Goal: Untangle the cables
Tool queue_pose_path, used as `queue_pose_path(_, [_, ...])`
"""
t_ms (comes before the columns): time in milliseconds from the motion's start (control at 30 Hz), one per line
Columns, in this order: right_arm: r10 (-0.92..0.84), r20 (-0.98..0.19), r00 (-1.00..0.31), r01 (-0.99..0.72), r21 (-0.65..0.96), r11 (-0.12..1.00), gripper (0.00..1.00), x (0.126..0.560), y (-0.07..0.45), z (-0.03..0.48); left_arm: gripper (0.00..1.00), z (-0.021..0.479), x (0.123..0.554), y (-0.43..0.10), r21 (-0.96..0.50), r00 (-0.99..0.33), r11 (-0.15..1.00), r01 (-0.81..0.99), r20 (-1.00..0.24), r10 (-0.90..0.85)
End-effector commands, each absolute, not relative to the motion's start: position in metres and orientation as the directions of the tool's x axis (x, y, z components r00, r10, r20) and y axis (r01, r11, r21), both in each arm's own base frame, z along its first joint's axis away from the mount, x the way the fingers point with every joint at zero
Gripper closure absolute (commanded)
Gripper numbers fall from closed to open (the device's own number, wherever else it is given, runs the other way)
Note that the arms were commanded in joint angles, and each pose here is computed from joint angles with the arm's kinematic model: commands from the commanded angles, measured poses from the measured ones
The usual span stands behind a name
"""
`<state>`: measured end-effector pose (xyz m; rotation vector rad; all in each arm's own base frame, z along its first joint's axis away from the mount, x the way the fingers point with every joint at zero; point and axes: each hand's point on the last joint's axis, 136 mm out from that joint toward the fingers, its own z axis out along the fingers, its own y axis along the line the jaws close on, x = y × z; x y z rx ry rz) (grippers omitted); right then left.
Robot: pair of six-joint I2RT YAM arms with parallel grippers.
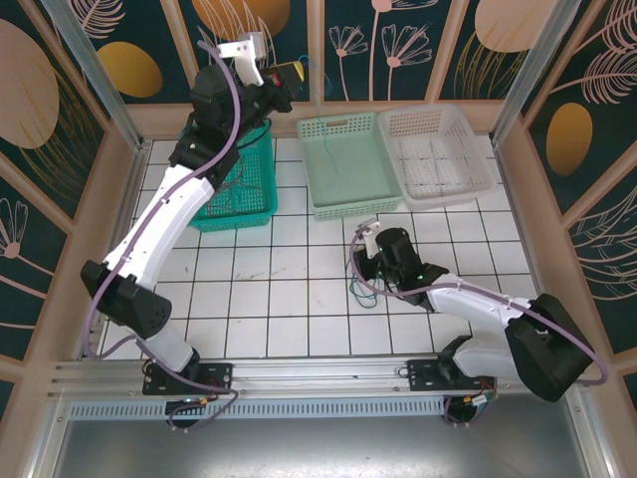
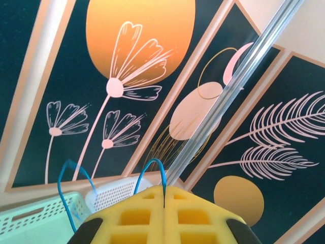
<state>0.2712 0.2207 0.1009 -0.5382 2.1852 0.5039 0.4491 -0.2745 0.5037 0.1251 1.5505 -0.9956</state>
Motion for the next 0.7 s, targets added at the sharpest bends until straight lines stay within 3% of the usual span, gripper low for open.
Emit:
queue_pose_path(0, [-0.106,-0.772,-0.627,-0.422,0.223,0.879,1.00,0.276,0.199,0.100,1.00,0.493,0.464,-0.291,-0.499,-0.298,0.610,0.616,-0.864,-0.406])
queue_pose_path(200, [-0.006,-0.707,-0.707,-0.318,0.311,0.896,1.00,0.274,0.178,0.081,1.00,0.460,0.501,-0.309,-0.524,-0.349,0.599,0.605,-0.851,-0.392])
queue_pose_path(467, [0.043,-0.701,-0.712,-0.279,0.338,0.899,1.00,0.278,0.167,0.084,1.00,0.431,0.529,-0.324,-0.522,-0.386,0.612,0.594,-0.852,-0.353])
queue_pose_path(667, [0.042,-0.692,-0.721,-0.280,0.346,0.896,1.00,0.279,0.166,0.084,1.00,0.377,0.547,-0.335,-0.551,-0.471,0.628,0.550,-0.825,-0.312])
